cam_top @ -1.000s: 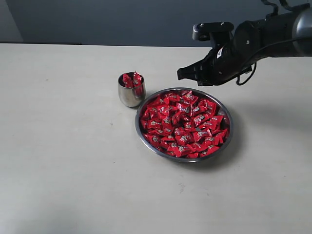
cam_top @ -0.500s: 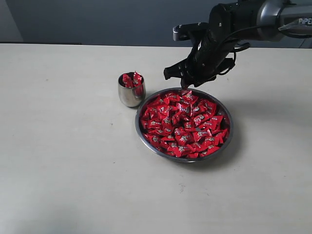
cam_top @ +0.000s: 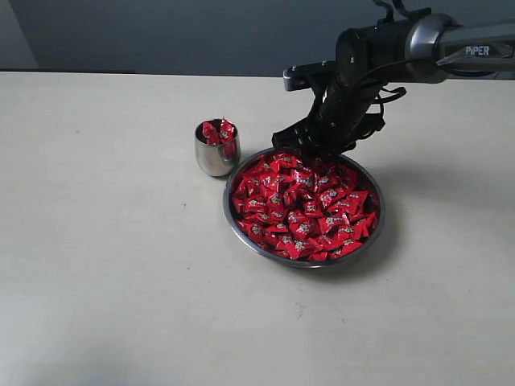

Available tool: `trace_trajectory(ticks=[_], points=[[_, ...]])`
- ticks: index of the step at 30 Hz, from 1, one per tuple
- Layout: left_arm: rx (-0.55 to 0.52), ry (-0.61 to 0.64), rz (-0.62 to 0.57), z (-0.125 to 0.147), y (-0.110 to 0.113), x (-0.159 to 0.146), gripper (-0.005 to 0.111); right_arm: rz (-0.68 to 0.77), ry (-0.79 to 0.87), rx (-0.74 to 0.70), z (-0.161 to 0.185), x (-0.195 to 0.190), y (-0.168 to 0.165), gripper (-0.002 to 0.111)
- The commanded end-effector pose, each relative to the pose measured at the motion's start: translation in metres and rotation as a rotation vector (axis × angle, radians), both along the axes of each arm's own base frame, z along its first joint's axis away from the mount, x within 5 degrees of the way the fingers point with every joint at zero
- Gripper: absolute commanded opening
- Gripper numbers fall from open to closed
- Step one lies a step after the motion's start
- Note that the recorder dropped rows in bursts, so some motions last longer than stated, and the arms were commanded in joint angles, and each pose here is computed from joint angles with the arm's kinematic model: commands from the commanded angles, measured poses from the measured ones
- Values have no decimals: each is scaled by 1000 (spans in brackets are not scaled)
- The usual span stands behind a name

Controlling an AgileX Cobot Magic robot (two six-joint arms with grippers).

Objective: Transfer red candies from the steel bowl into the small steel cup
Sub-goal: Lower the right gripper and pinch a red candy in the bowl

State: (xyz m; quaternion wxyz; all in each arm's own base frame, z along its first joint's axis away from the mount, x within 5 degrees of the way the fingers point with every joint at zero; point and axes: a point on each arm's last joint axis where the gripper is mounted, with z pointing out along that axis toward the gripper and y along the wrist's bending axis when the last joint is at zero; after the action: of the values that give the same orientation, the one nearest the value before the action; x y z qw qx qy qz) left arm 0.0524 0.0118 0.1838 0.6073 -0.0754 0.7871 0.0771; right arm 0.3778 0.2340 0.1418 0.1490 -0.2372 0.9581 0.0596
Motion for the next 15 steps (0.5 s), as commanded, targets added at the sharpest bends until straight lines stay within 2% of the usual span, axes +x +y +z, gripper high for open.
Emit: trace_trajectory(ticks=[1,15], points=[[-5,-12,-5,0,0,0,0,15,5,-24,-5,1,-1,35],[-5,-12,-5,0,0,0,0,24,-38,-16,-8,6,0,35]])
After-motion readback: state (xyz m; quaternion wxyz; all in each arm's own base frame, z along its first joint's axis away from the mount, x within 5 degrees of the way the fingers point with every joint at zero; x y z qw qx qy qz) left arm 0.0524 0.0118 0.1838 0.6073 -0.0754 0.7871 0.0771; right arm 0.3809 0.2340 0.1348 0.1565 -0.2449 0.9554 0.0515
